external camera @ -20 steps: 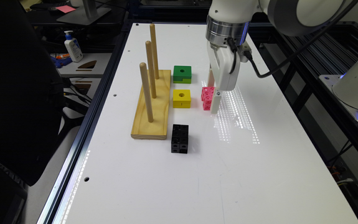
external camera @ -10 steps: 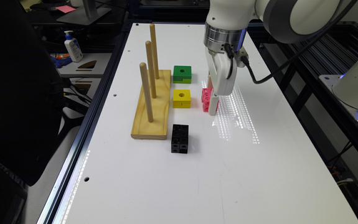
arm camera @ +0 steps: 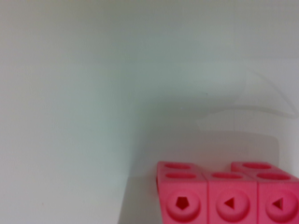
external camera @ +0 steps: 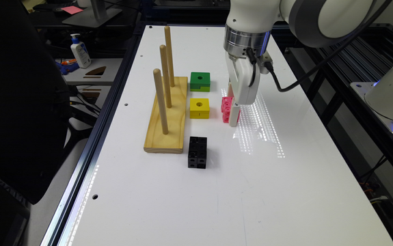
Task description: Pick up pink block.
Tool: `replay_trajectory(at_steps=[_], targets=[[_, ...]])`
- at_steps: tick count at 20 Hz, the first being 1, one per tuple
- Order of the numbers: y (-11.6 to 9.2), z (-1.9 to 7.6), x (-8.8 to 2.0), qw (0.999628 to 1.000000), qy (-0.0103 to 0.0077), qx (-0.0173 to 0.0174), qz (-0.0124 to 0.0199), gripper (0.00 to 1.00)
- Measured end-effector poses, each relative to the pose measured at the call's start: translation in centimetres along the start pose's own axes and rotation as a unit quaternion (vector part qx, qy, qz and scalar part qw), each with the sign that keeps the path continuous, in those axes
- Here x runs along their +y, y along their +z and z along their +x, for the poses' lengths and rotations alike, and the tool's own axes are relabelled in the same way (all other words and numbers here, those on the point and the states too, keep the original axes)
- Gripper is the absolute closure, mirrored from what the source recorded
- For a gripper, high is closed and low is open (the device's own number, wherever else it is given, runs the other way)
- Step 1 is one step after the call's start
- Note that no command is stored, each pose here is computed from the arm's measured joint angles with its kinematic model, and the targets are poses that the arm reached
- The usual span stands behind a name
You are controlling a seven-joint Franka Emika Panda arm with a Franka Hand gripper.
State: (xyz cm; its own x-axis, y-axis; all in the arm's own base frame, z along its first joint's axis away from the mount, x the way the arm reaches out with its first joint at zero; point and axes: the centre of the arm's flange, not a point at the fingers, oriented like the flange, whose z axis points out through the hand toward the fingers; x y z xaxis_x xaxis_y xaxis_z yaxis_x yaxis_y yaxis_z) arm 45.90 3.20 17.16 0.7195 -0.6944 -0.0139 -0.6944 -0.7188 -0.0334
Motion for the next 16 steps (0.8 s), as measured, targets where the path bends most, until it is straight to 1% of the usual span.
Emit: replay_trajectory(at_steps=[5,6,9,10,13,16], targets=[[0.0,0.05,0.0,1.000000,0.0008,0.0001,0.0000,1.00],[-0.1,0.08,0.0,0.999999,0.0009,0.0005,0.0004,1.00],[-1.1,0.27,-0.1,0.999983,0.0010,0.0046,0.0034,1.00],[-1.8,0.33,-0.2,0.999979,0.0007,0.0055,0.0033,1.00],[-3.4,0.27,-0.1,0.999988,0.0001,0.0049,0.0000,1.00],[-3.8,0.14,0.0,0.999985,-0.0001,0.0054,-0.0003,1.00]])
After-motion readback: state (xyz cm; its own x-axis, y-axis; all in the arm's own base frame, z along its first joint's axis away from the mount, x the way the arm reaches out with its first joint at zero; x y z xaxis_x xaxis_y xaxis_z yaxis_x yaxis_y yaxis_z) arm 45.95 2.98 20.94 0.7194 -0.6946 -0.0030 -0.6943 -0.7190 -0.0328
